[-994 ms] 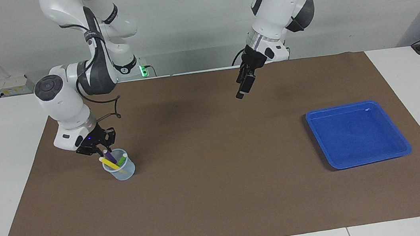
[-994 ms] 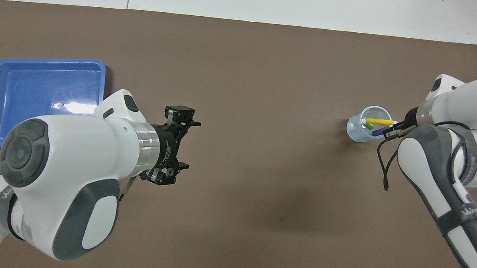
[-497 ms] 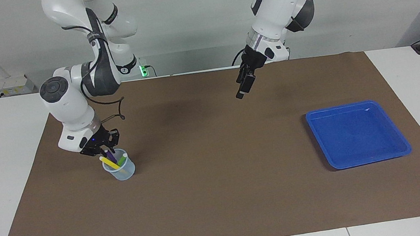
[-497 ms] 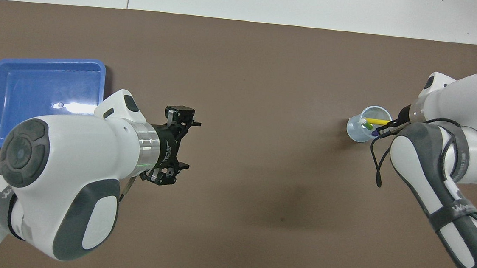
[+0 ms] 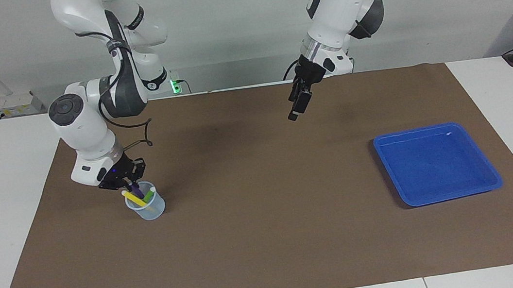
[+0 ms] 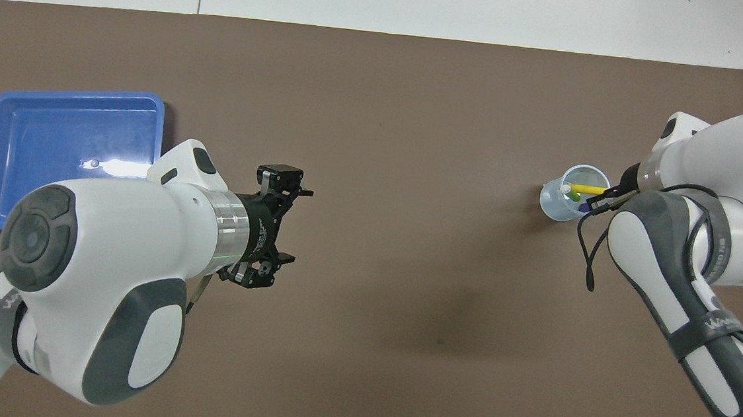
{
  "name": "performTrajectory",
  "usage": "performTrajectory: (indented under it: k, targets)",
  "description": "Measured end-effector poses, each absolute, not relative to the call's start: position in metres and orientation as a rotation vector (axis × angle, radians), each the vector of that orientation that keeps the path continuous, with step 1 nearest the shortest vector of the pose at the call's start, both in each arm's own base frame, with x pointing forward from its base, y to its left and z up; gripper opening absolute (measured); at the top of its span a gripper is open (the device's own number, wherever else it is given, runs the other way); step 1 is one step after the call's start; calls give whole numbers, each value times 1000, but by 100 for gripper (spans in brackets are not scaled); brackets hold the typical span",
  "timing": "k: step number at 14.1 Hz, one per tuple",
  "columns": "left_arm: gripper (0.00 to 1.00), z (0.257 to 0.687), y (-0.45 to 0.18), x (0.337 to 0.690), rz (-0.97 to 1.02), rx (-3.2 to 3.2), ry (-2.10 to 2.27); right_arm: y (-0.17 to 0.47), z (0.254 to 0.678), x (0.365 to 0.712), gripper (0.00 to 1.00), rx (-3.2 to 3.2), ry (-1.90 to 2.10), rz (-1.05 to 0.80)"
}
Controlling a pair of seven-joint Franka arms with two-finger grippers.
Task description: Right arm passes pens to left for tray arrangement
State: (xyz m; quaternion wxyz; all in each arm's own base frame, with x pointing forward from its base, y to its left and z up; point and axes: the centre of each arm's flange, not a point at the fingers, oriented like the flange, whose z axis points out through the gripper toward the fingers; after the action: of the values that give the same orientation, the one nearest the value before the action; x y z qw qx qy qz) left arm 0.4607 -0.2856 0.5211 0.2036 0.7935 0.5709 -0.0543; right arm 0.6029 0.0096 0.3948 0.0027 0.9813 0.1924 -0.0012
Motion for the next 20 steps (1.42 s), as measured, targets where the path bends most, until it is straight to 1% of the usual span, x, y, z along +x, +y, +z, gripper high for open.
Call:
performTrajectory:
  k: [5, 11, 13, 15, 18, 20]
  targets:
    - [100, 521, -286, 461, -152, 2214, 1592, 8, 397, 604, 18, 3078, 599, -5]
    - [100, 522, -285, 462, -145, 2204, 1595, 7, 437, 612, 18, 3082, 597, -55]
    - [100, 524, -285, 463, -139, 2184, 1606, 9, 464, 612, 18, 3082, 600, -77]
    - [100, 525, -285, 464, -132, 2158, 1620, 11, 500, 608, 18, 3080, 605, -81]
    - [100, 526, -286, 464, -129, 2142, 1627, 16, 550, 592, 18, 3098, 604, -79]
    - [100, 528, -290, 463, -126, 2139, 1617, 24, 570, 582, 18, 3193, 564, -70]
